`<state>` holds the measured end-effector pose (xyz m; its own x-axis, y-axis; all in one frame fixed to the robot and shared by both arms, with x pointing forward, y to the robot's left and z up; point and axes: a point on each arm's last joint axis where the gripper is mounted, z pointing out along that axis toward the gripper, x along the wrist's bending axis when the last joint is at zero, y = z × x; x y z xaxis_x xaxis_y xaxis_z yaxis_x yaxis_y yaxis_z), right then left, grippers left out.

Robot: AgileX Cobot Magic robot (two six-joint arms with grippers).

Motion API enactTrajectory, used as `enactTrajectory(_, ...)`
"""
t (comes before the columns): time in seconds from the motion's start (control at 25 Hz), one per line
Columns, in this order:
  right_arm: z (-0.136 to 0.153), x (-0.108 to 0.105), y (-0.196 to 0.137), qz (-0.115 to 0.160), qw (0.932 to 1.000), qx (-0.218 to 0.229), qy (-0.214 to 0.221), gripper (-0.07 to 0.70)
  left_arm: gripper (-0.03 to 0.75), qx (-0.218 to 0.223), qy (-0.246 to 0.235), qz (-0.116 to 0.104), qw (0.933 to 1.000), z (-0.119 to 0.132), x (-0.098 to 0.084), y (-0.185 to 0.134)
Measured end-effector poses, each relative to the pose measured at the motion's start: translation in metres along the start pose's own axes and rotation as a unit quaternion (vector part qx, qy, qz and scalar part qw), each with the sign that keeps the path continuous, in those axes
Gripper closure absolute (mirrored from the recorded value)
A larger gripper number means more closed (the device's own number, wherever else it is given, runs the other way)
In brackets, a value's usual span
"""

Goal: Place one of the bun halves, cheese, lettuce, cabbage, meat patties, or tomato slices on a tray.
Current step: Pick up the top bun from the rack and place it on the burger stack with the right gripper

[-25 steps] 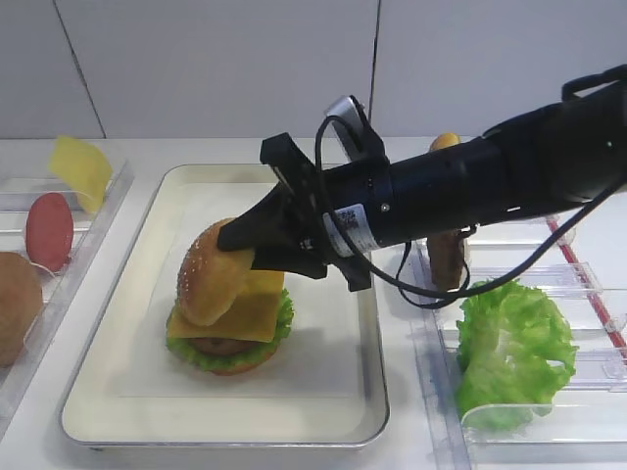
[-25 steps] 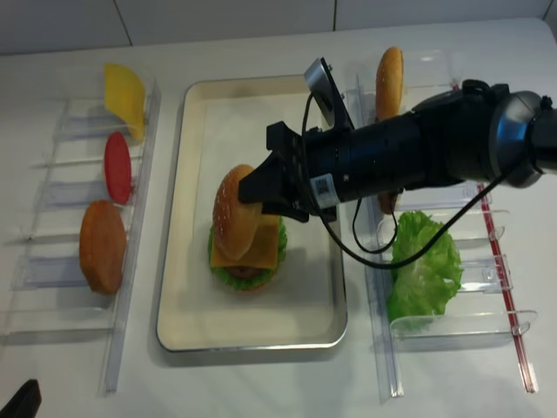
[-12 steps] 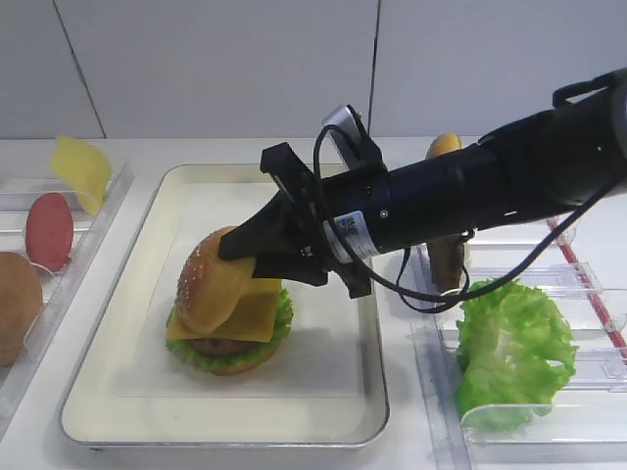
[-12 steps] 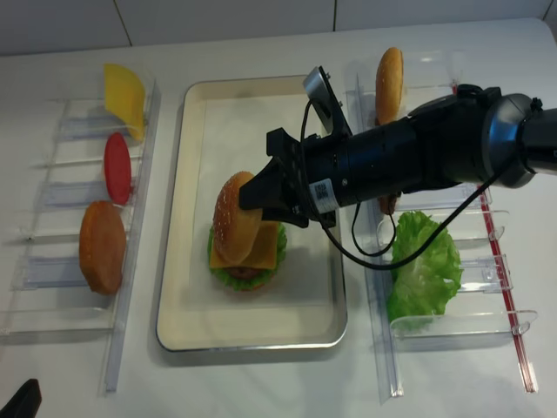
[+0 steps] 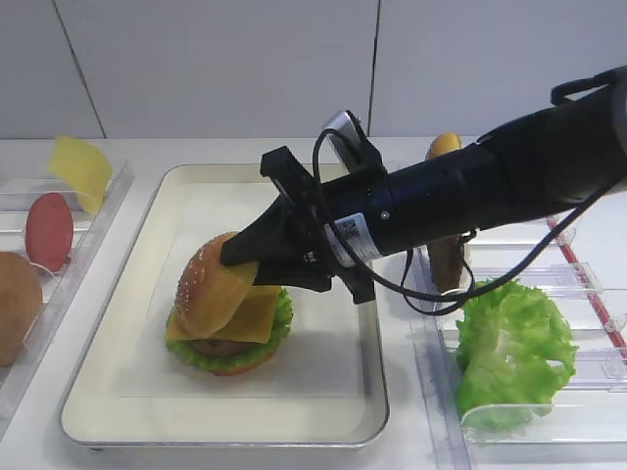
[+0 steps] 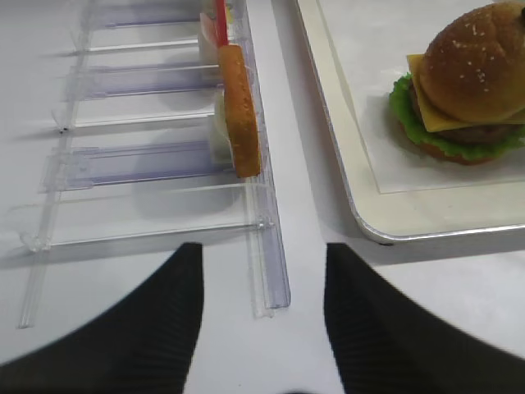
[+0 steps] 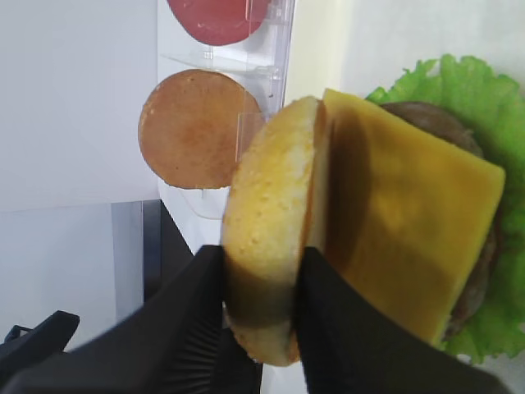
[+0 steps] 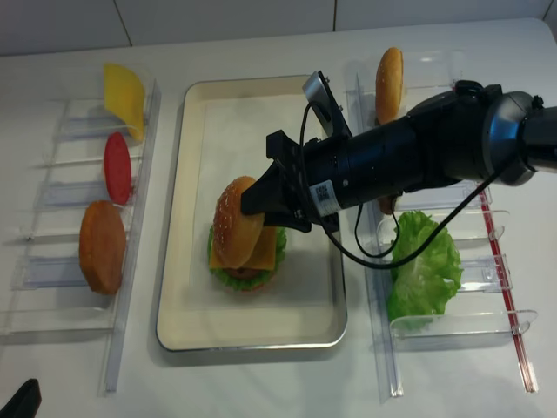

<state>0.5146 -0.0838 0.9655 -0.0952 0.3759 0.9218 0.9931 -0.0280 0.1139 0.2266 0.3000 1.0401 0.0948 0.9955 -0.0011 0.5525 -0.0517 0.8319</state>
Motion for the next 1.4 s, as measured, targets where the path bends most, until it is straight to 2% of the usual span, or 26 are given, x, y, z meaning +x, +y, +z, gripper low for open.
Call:
enactTrajectory(0.8,0.0000,-0.0026,-0.0008,0.001,0.9999,0.004,-0.014,0.360,0.396,0.000,0.000,0.000,1.0000,0.0000,0.0000,0.0000)
enactTrajectory(1.28,-0.0088,-0.0087,0.0033,0.016,0.9995,0.007,-0.025,0.358,0.396,0.000,0.000,0.000,1.0000,0.0000,0.0000,0.0000)
enactTrajectory(1.4,-0.0088,-0.0097,0.0031,0.014,0.9994,0.009,-0.031,0.331,0.396,0.000,0.000,0.000,1.0000,0.0000,0.0000,0.0000)
